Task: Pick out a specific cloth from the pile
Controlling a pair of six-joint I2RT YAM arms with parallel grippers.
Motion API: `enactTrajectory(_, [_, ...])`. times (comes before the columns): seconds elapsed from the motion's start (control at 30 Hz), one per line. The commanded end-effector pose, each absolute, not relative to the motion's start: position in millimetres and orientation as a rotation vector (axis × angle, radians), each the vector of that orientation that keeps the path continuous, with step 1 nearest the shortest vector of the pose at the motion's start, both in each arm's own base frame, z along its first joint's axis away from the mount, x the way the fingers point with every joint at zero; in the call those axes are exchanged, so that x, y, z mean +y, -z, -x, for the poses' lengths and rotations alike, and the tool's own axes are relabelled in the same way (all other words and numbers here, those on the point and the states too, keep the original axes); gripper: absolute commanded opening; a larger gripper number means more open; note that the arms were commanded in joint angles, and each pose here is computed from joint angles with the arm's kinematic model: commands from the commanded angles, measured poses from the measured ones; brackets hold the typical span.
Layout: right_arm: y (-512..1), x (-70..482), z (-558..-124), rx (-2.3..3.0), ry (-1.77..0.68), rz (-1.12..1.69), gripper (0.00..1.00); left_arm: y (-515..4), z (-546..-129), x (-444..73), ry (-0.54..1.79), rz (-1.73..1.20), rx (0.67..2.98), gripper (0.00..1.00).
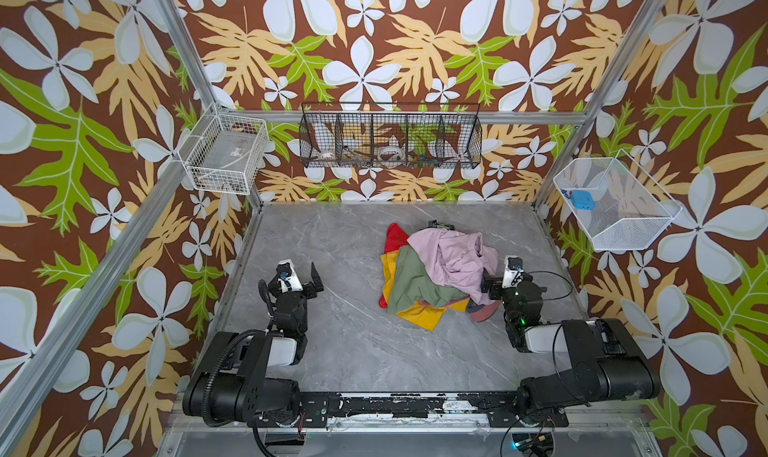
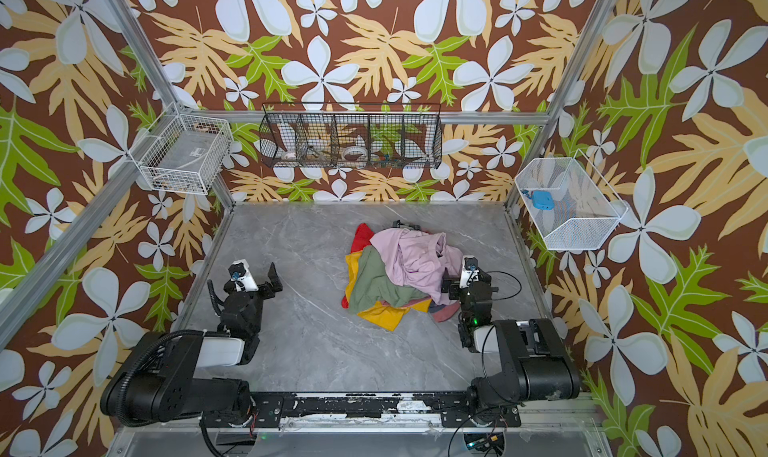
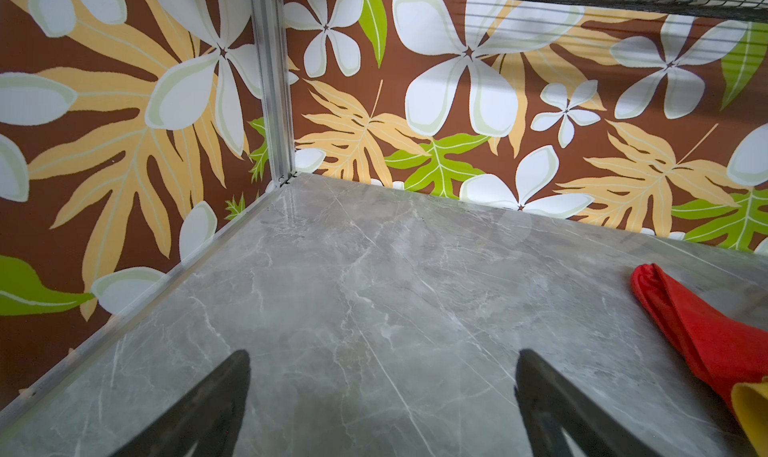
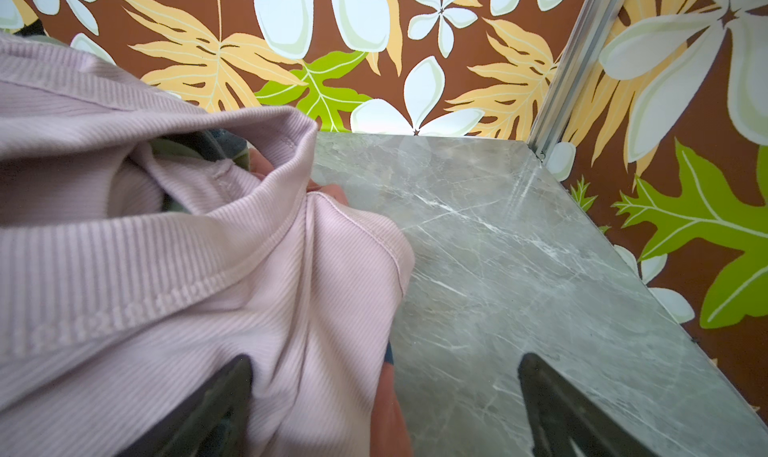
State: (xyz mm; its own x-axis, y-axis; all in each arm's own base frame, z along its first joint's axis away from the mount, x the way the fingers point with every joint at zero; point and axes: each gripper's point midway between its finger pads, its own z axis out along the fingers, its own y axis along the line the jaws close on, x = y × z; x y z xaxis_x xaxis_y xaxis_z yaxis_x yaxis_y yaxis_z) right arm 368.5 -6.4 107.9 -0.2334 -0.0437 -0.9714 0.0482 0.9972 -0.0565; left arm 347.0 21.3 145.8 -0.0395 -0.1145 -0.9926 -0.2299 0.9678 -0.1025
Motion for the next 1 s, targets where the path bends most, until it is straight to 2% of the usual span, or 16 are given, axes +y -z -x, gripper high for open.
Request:
enactTrajectory(0.0, [-114.7,-7.3,-370.3,1.778,0.084,-0.016,1.00,-151.0,-348.8,20.3,-0.086,0.265,1.597,1.00])
enactTrajectory(0.23, [-130.0,-8.6,-385.8,1.863,0.080,-0.041,1.00,-163.3,-362.3,20.5,-0.101,0.277,1.674,1.00])
enactTrajectory(0.33, [-140.9,-9.7,-380.2,1.878,0.032,-0.118,0.99,-176.2,-371.6,29.5,-0.111,0.393,1.741,1.00])
enactTrajectory(0.53, [-161.5,-17.5,-355.7,1.876,-0.036,-0.298,1.00,-187.5,-382.7,-3.7,0.123,0.354,1.811,1.00])
enactTrajectory(0.8, [-148.9,6.0,-326.9,1.950,-0.324,-0.463,1.00,-167.1,-378.0,-37.2,0.226,0.325,1.883,1.00])
enactTrajectory(0.97, [-127.2,23.9,-308.0,2.016,-0.511,-0.573,0.93,-162.4,-375.4,-52.5,0.247,0.302,1.900,1.00])
